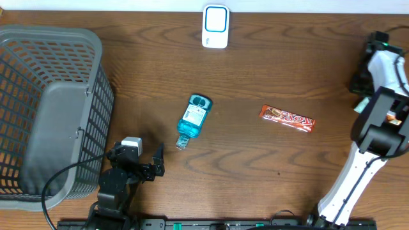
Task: Scan the item barcode
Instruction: 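Carry the wet-wipes package to the right table edge and release it, then move the right gripper down over the blue mouthwash bottle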
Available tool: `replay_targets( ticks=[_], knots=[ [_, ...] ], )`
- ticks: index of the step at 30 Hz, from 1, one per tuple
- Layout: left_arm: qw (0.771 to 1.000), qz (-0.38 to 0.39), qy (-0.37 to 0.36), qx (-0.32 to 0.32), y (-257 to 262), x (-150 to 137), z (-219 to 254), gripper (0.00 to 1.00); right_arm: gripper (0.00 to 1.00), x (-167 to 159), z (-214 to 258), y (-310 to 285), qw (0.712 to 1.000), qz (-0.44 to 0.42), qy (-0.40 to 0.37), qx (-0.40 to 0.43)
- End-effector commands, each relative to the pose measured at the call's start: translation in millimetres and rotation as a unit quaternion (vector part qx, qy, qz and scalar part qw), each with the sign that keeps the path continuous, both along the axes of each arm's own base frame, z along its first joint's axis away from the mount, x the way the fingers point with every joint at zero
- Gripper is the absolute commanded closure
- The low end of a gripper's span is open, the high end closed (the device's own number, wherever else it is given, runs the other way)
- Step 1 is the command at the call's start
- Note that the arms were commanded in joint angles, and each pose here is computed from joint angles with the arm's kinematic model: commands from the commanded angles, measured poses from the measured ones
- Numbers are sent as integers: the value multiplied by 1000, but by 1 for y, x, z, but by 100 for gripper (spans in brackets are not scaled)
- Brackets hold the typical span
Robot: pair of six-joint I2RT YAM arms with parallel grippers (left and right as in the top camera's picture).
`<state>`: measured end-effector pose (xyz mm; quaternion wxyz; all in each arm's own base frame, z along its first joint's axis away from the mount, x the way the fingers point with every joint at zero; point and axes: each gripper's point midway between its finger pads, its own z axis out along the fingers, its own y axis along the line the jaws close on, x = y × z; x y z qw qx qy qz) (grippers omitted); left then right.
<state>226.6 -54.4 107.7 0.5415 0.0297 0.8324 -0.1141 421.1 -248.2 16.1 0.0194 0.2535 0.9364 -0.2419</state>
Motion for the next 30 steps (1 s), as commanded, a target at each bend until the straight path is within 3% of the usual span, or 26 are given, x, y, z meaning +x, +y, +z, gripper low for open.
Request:
replay_targets(
  ticks=[1,4,5,10,18,24,30],
  knots=[
    [1000,-10,15,8,-2,-3,-13,2,70,4,38,-9,994,-83,-74,-1],
    [1000,-10,15,8,-2,-3,-13,2,12,21,71,8,988,-70,-128,42],
    [1000,-10,15,8,-2,-3,-13,2,1,26,84,15,986,-64,-147,54],
    [1000,-10,15,8,-2,-3,-13,2,1,39,176,58,964,-18,-251,84],
    [1000,-10,15,8,-2,-3,-13,2,1,6,298,151,927,39,-358,108],
    [1000,-10,15,8,-2,-3,-13,2,1,-14,323,242,911,188,-340,139],
    [1000,-10,15,8,-2,-3,-13,2,1,-32,300,369,855,339,-273,281]
  ],
)
